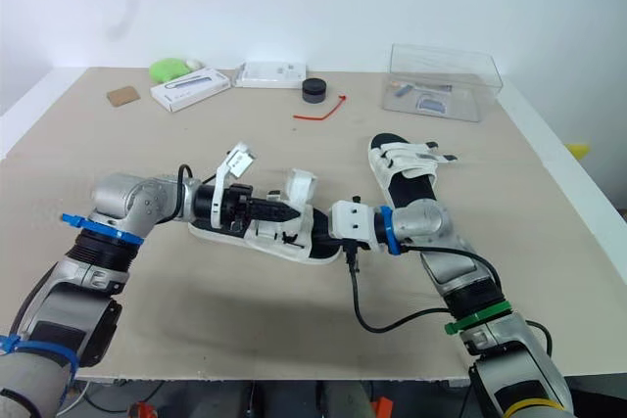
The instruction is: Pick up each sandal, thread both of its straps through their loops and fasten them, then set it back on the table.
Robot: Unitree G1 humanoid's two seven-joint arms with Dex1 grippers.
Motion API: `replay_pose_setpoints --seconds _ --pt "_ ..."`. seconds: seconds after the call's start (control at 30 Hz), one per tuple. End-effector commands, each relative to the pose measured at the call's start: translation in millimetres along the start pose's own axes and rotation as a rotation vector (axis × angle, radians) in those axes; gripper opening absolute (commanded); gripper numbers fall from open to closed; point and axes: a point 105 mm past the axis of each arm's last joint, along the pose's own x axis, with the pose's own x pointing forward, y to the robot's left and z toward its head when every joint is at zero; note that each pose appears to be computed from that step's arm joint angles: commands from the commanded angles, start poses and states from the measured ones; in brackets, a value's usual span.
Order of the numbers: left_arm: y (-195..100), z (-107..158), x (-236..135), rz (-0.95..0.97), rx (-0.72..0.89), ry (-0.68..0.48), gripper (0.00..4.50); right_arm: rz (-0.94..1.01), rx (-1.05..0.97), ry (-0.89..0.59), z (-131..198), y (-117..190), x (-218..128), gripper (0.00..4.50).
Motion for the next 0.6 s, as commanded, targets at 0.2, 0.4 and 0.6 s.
replay_pose_setpoints --seconds 0.2,0.4,0.6 --pt "-15 17 8 -0.071 0.036 -0.015 0.09 0.04 0.075 0.113 -28 15 -2 0.0" --pt "-17 14 8 -0.08 0.033 -0.003 0.09 0.039 0.075 0.116 -29 14 -2 0.0" --pt "-19 11 7 -0.084 0.027 0.015 0.09 0.039 0.072 0.117 -28 12 -1 0.0"
